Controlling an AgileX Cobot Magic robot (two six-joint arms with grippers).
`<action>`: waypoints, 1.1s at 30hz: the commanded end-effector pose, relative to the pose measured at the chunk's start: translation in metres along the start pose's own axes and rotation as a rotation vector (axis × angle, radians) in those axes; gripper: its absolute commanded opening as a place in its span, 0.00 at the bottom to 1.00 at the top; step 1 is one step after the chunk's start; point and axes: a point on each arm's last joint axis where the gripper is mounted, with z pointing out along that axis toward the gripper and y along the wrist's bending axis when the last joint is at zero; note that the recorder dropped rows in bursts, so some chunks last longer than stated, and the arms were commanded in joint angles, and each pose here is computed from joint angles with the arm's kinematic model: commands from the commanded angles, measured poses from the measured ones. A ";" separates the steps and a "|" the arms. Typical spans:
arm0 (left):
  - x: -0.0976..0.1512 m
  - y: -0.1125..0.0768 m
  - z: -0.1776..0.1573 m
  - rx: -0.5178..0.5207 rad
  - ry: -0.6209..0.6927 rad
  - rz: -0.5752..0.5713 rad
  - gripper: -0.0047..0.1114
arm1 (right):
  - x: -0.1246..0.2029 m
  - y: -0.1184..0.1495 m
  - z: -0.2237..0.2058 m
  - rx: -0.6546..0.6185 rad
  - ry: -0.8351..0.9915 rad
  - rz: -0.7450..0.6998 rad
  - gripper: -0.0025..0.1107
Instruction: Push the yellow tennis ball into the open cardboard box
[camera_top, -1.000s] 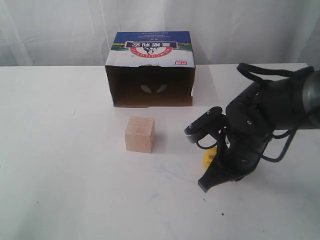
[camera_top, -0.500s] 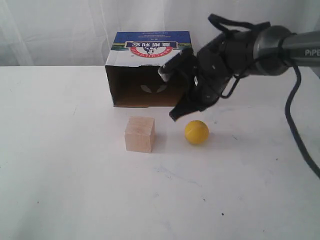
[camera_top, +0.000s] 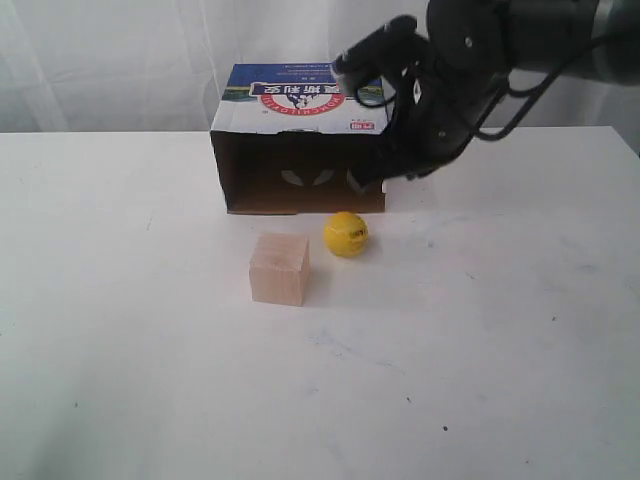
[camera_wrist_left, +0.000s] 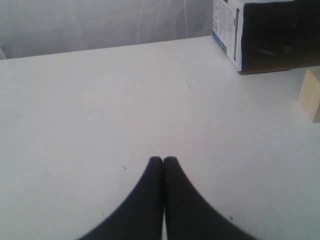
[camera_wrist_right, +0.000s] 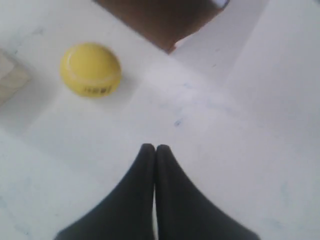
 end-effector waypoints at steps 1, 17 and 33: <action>0.001 -0.001 0.000 0.011 -0.002 -0.004 0.04 | 0.016 0.020 0.010 -0.058 0.045 -0.005 0.02; 0.001 -0.001 0.000 0.011 -0.002 -0.004 0.04 | 0.011 0.033 0.002 -0.105 -0.008 -0.013 0.02; 0.001 -0.001 0.000 0.011 -0.002 -0.004 0.04 | -0.050 0.147 -0.039 -0.295 -0.308 -0.315 0.02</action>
